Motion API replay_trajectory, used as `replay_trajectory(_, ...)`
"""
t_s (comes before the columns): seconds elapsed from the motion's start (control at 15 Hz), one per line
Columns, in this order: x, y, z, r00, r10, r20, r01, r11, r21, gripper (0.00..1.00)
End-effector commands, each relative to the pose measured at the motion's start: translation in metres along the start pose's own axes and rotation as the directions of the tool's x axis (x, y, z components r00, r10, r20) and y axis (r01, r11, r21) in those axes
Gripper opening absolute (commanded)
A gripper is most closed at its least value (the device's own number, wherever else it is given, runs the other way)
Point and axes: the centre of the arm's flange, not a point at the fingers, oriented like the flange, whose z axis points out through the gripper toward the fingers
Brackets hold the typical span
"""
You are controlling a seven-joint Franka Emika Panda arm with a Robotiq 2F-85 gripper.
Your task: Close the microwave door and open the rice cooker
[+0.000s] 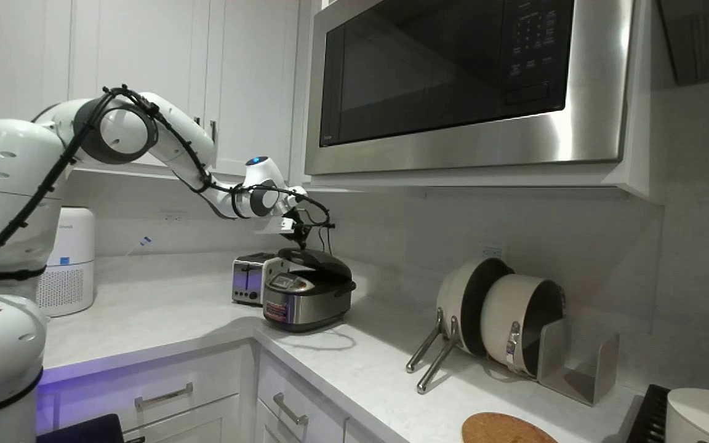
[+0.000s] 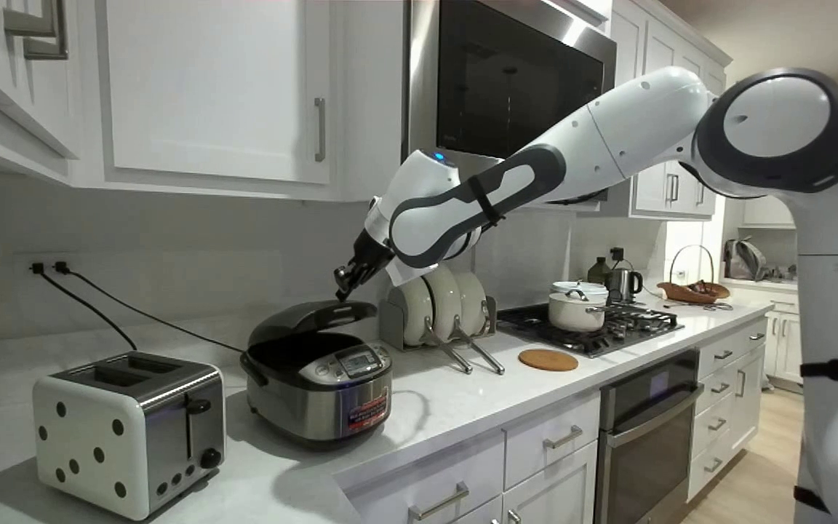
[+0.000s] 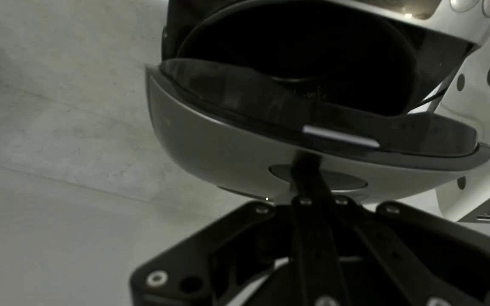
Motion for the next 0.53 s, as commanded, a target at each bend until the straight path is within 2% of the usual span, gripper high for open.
replay_trajectory(0.0,0.009,0.003,-0.040,0.999,-0.015,-0.043,0.013,0.999,-0.052,0.00)
replay_trajectory(0.47,0.021,-0.009,-0.112,0.990,-0.067,-0.125,0.054,0.993,-0.102,0.00)
